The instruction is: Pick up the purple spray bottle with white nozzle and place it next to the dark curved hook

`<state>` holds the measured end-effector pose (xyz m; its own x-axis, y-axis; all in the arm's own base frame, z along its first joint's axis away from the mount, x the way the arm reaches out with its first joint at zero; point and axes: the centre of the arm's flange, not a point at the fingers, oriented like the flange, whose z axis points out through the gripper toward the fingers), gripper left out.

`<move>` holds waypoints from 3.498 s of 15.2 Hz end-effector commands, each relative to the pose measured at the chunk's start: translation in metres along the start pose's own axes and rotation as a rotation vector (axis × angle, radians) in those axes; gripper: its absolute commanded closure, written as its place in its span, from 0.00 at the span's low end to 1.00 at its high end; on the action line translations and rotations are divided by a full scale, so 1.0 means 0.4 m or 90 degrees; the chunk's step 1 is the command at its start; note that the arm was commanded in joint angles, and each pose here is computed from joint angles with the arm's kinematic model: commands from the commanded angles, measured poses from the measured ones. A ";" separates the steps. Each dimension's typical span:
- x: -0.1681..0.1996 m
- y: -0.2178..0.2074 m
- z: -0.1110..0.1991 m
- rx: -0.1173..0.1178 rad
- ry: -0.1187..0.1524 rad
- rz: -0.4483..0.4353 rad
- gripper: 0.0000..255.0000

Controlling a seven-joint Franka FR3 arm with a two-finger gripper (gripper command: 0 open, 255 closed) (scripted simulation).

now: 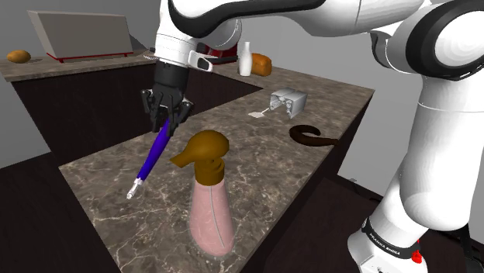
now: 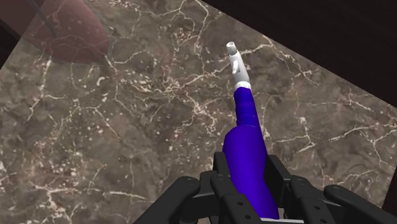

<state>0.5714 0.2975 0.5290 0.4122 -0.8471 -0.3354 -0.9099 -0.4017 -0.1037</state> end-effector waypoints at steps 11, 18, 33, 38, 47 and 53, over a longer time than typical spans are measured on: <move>0.057 0.055 -0.207 0.000 0.000 0.000 1.00; 0.177 0.143 -0.382 0.000 0.000 0.000 1.00; 0.436 0.333 -0.759 0.000 0.000 0.000 1.00; 0.522 0.396 -0.883 0.000 0.000 0.000 1.00; 0.562 0.408 -0.772 0.000 0.000 0.000 1.00; 0.588 0.417 -0.698 0.000 0.000 0.000 1.00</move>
<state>0.5301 -0.0657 0.6996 0.4120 -0.8471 -0.3357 -0.9099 -0.4018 -0.1031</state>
